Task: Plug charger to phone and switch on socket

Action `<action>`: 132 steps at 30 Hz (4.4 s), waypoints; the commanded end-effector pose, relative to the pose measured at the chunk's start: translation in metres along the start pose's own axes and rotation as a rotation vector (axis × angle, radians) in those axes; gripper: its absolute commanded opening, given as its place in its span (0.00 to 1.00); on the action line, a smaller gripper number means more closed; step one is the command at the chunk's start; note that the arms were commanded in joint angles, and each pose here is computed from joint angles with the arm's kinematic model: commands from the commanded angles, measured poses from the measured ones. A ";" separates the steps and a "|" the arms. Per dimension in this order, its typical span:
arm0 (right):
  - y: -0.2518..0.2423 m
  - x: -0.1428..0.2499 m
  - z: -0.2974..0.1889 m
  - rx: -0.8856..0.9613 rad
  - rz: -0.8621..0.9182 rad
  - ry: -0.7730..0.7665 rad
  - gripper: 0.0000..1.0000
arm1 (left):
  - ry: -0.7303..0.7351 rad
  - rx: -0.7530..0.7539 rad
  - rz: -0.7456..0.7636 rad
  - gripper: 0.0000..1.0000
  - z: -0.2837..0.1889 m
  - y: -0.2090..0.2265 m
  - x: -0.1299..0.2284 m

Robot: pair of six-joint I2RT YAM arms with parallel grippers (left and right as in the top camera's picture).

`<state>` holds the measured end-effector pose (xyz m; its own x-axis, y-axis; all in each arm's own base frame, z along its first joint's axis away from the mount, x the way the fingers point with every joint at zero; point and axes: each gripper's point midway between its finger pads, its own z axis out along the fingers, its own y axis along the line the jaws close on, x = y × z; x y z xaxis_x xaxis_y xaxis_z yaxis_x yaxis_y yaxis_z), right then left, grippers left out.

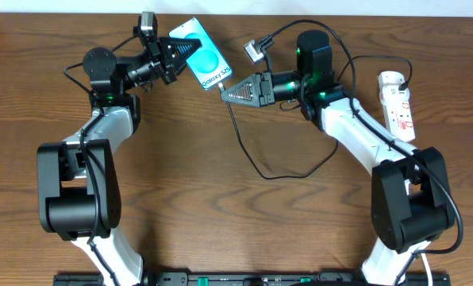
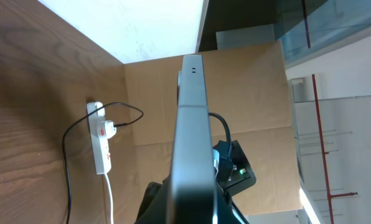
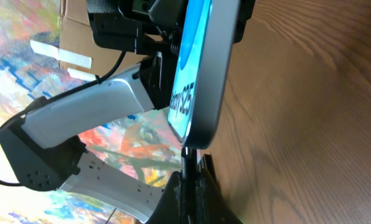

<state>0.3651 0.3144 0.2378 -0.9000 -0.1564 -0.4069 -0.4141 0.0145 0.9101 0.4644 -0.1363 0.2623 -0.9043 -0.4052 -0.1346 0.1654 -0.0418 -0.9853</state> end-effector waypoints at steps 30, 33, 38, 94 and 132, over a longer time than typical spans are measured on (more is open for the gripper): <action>0.003 0.000 0.000 -0.018 -0.023 0.016 0.01 | 0.016 0.008 0.077 0.08 0.002 -0.004 0.002; 0.003 0.000 0.000 -0.018 -0.024 0.016 0.01 | 0.016 0.008 0.076 0.07 0.002 -0.004 0.002; 0.003 0.000 0.000 -0.018 -0.024 0.016 0.01 | 0.023 0.007 0.075 0.07 0.002 -0.004 0.003; 0.001 -0.004 0.000 -0.001 0.034 -0.004 0.01 | 0.108 0.009 0.142 0.08 0.001 -0.006 0.018; 0.005 -0.012 0.000 -0.001 0.061 -0.033 0.01 | 0.173 0.008 0.171 0.07 0.004 -0.004 0.031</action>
<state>0.3631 0.3150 0.2433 -0.9313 -0.1691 -0.3226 -0.3277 0.0021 0.9448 0.4586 -0.1386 0.2657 -0.8921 -0.3808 -0.2433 0.2665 -0.0085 -0.9638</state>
